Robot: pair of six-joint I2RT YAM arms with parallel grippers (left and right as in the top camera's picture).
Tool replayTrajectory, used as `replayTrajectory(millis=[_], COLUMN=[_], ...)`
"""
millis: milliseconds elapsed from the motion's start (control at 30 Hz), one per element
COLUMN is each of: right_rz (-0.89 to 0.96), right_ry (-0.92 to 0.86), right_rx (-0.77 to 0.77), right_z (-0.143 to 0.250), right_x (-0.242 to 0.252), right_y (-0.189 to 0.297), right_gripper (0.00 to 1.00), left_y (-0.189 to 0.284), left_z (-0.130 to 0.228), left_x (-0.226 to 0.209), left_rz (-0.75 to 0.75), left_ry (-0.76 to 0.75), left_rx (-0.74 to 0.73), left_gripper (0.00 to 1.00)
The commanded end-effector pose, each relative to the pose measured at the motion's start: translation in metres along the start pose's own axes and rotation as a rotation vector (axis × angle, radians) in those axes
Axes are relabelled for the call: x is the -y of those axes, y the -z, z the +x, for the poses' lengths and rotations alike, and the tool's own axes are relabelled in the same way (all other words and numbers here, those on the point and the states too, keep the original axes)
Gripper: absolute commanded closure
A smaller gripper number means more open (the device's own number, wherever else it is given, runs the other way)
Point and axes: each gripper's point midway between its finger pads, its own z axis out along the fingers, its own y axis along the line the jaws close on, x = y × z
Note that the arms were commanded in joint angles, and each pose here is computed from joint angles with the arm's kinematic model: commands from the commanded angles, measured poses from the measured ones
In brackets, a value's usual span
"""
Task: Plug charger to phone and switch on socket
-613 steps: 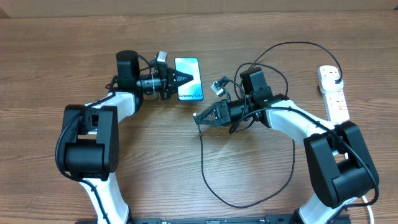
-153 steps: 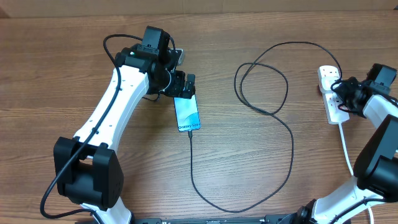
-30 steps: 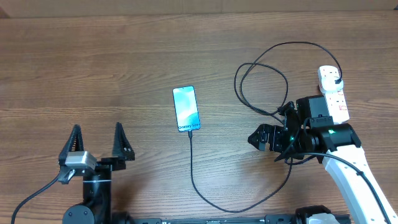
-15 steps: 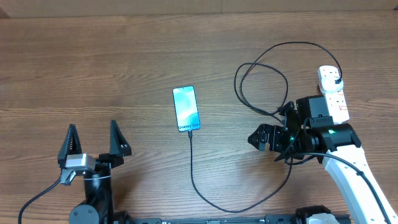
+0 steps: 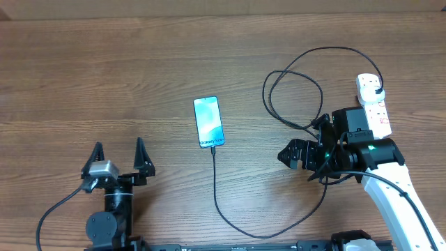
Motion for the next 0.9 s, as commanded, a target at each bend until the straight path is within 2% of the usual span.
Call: replayTrajectory(millis=[0, 133, 867], right_rz=[-0.002, -0.002, -0.002], right_ry=[0.0, 0.0, 0.0], right_rx=[-0.002, -0.002, -0.002], right_z=[0.001, 0.001, 0.001], right_x=[-0.001, -0.001, -0.001], right_y=[-0.001, -0.001, -0.001], right_gripper=[0.0, 0.0, 0.0], left_y=[0.001, 0.003, 0.003], left_z=[0.016, 0.035, 0.034], left_x=[0.009, 0.009, 0.008], left_rz=[0.053, 0.059, 0.053], left_ry=[0.028, 0.067, 0.066], left_rx=[-0.064, -0.144, -0.143], left_gripper=[0.0, 0.0, 0.01])
